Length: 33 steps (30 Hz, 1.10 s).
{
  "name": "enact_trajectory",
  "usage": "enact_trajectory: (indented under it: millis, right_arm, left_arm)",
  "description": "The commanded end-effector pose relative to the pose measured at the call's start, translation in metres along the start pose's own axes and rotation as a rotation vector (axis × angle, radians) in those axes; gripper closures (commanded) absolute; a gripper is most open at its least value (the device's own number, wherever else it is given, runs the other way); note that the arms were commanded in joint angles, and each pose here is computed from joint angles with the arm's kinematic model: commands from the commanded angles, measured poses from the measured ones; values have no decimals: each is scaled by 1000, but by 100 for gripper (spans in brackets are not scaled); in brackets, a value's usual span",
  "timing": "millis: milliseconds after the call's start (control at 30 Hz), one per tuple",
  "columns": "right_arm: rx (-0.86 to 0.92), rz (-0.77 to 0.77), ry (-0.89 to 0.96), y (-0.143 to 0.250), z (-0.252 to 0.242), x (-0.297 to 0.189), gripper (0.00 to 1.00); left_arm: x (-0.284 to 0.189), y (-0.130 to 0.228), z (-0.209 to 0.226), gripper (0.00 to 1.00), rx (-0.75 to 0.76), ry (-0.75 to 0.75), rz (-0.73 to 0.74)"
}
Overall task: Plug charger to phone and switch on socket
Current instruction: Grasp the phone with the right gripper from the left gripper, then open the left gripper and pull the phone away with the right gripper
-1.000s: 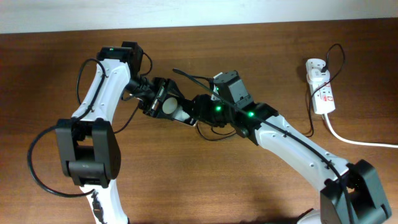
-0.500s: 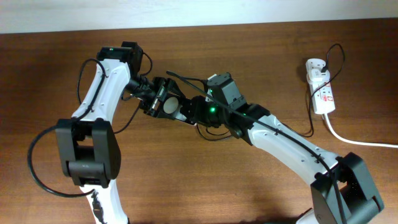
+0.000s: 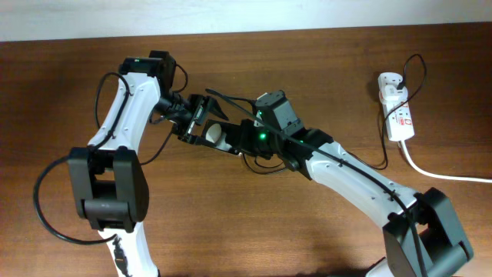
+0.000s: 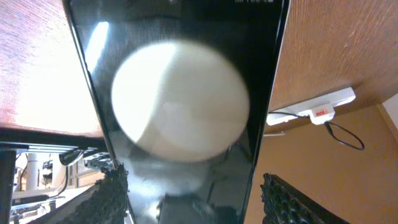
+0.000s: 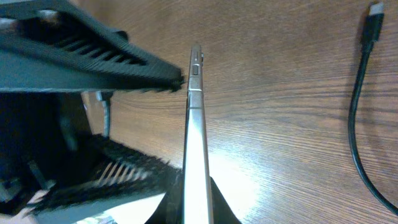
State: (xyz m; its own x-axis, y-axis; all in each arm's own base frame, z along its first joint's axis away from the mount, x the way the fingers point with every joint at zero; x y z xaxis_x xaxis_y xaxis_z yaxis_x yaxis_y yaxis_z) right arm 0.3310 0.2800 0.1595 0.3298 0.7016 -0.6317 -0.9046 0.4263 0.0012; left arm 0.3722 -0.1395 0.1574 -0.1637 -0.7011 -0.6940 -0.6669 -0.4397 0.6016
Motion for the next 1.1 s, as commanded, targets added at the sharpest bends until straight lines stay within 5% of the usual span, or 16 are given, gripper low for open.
enact_trajectory:
  millis: [0,200,433,533,800,1067]
  right_arm:
    - [-29,-9,-12,-1,5,1,96]
    - [-41,15,-20,2,6,1,96]
    - [-19,81,-28,-26,-16,-23,96]
    - [-60,79,-27,-39,-25,-49,96]
    - [-80,-62,-22,-57,-33,-141,96]
    - [-182,-191,-99,-22,-13,-208,96]
  left_arm:
    - [-12,15,-11,87,35,42,-4]
    - [-12,15,-12,57,59,43,-5]
    - [-13,17,-20,26,388,98,8]
    - [-16,23,-39,0,624,234,34]
    - [-16,15,-48,0,755,241,-33]
    - [-15,-4,-42,1,764,137,-137]
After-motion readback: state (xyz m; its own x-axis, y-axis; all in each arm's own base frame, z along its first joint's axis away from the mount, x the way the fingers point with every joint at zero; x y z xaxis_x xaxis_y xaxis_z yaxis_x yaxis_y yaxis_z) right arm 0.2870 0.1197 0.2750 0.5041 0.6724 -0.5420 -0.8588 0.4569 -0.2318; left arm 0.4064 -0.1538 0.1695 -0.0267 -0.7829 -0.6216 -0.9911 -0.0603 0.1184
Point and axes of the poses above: each gripper's point midway between its finger pads, its own x axis out along the fingers, its own z axis along the line the jaws close on, y = z × x, the point moved 4 cm from there along -x, back along the fingers, and after that the axes turned 14 degrees about x, right-handed, at the moved point
